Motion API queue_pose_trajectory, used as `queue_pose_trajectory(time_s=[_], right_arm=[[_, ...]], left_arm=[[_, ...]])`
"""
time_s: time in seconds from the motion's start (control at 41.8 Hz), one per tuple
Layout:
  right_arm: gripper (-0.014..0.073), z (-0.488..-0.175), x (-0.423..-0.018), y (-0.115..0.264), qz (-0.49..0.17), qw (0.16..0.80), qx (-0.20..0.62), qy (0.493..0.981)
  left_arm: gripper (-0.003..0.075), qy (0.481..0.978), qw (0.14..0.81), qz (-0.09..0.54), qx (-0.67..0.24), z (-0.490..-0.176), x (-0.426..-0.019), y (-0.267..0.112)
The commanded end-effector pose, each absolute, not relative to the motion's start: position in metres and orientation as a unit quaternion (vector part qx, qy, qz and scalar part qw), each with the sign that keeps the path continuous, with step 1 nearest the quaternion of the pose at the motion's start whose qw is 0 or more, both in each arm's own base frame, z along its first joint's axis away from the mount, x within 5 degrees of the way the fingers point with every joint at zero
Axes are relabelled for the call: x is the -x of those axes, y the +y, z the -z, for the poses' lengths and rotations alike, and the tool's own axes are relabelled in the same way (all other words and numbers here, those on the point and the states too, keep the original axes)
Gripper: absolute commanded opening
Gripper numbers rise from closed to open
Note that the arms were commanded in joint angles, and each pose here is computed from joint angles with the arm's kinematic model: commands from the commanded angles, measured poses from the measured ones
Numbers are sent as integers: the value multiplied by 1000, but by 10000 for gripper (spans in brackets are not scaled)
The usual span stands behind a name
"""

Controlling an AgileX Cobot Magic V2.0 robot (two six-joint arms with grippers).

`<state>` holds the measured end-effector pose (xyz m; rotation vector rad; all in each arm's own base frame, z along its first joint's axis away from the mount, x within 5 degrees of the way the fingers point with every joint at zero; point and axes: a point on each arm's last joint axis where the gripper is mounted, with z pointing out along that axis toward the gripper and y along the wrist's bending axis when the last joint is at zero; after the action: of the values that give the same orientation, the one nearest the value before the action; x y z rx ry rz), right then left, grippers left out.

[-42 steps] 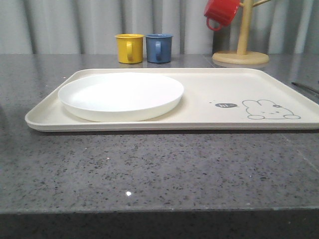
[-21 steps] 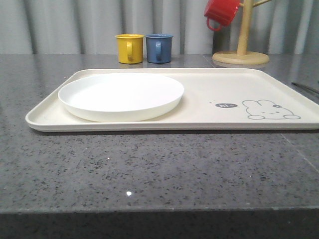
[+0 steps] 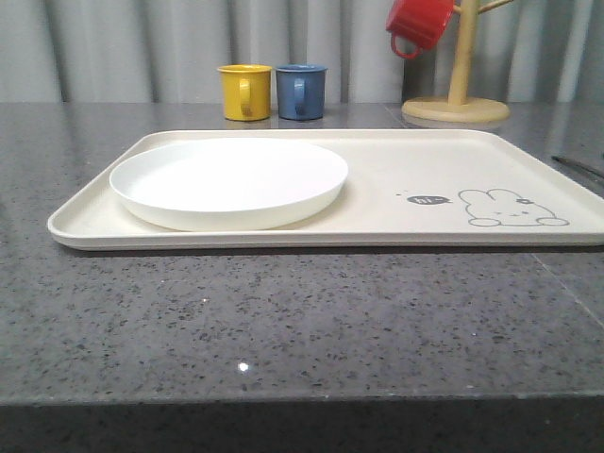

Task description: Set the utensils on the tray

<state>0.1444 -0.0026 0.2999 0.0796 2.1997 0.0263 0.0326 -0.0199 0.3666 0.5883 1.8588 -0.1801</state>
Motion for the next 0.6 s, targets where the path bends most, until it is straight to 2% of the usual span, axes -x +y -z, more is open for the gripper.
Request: queue_pose_trajectory(time_s=[0.0,0.574], right_arm=[[456,-317,-149,-3,-9,498,-32,867],[456,-315,-148,-3,-9,486,-32,873]], left_arm=[[409,766,591,91,-237,-380,-35,-22],[409,766,591,91,-237,-380,-35,-22]])
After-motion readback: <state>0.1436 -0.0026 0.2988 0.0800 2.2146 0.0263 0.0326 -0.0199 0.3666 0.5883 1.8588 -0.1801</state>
